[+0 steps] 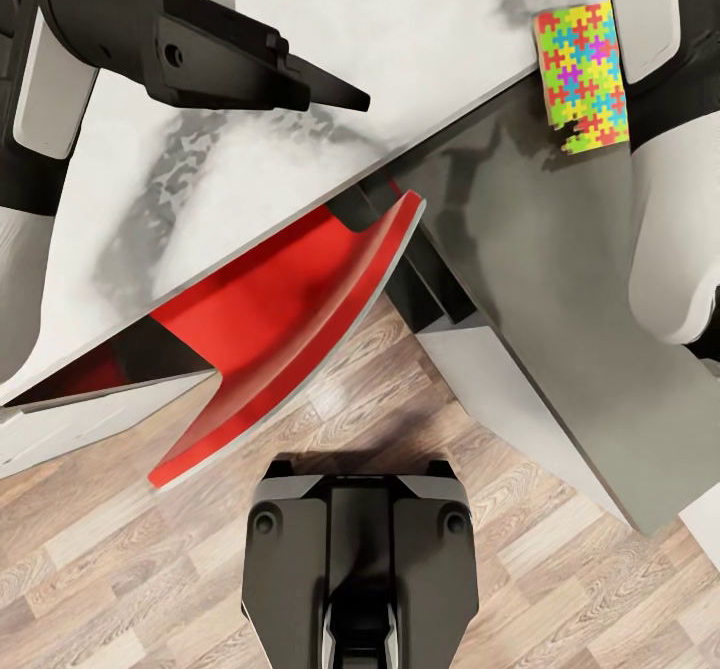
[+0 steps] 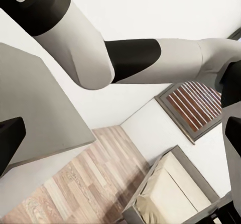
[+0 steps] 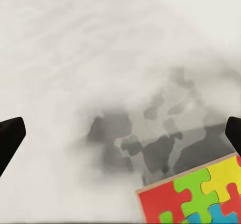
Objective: Put all the toys in the child's room - the three board games (two on the bed and one on the table), the two jigsaw puzzles on the table, and the tennis ball on the table - inside the toy box on the table in the child's room.
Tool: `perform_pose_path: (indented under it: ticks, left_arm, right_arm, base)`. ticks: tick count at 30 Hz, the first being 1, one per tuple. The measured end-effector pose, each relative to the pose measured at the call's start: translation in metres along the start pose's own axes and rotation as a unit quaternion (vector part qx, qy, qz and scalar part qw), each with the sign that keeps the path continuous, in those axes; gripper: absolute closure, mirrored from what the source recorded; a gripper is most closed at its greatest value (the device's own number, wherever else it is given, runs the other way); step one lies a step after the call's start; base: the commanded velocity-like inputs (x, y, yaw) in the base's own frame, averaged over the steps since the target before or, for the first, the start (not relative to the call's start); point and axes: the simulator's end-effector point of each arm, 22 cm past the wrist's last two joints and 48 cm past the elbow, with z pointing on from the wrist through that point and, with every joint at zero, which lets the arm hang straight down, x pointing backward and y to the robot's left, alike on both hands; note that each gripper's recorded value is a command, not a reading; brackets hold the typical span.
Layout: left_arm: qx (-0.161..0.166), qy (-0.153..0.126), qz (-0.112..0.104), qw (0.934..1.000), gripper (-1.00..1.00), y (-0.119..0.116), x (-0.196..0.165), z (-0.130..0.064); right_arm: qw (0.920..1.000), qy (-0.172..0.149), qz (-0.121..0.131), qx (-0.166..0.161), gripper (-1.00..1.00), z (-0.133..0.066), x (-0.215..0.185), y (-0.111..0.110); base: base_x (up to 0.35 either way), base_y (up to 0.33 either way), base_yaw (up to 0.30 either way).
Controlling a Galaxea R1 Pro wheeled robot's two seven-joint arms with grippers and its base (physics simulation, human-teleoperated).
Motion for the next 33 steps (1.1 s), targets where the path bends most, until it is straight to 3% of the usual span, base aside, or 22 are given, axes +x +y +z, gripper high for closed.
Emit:
perform_pose_path:
  ticks: [9, 15, 21, 25, 29, 33]
  left_arm:
    - [-0.002, 0.000, -0.001, 1.0000, -1.00, 0.000, 0.001, -0.001]
    - [-0.007, 0.000, -0.003, 1.0000, -1.00, 0.002, 0.002, -0.005]
    - [-0.019, 0.000, -0.006, 0.9998, -1.00, 0.003, 0.005, -0.015]
    - [-0.023, 0.000, -0.007, 0.9997, -1.00, 0.004, 0.005, -0.018]
    - [-0.025, 0.000, -0.008, 0.9997, -1.00, 0.006, 0.006, -0.020]
    - [-0.031, 0.001, -0.010, 0.9995, -1.00, 0.007, 0.008, -0.025]
  right_arm:
    - [0.9998, 0.021, -0.002, -0.002, -1.00, 0.003, 0.020, 0.000]
    - [0.9976, 0.067, -0.004, -0.012, -1.00, 0.001, 0.042, 0.004]
    - [0.9933, 0.109, 0.025, -0.032, -1.00, -0.008, 0.052, 0.003]
    - [0.9911, 0.124, 0.030, -0.038, -1.00, -0.013, 0.054, 0.001]
    - [0.9910, 0.122, 0.038, -0.039, -1.00, -0.012, 0.053, -0.005]
    - [0.9958, 0.082, 0.032, -0.023, -1.00, -0.024, 0.022, -0.033]
  base:
    - [0.000, 0.000, 0.000]
    - [0.000, 0.000, 0.000]
    - [0.000, 0.000, 0.000]
    - [0.000, 0.000, 0.000]
    - [0.000, 0.000, 0.000]
    - [0.000, 0.000, 0.000]
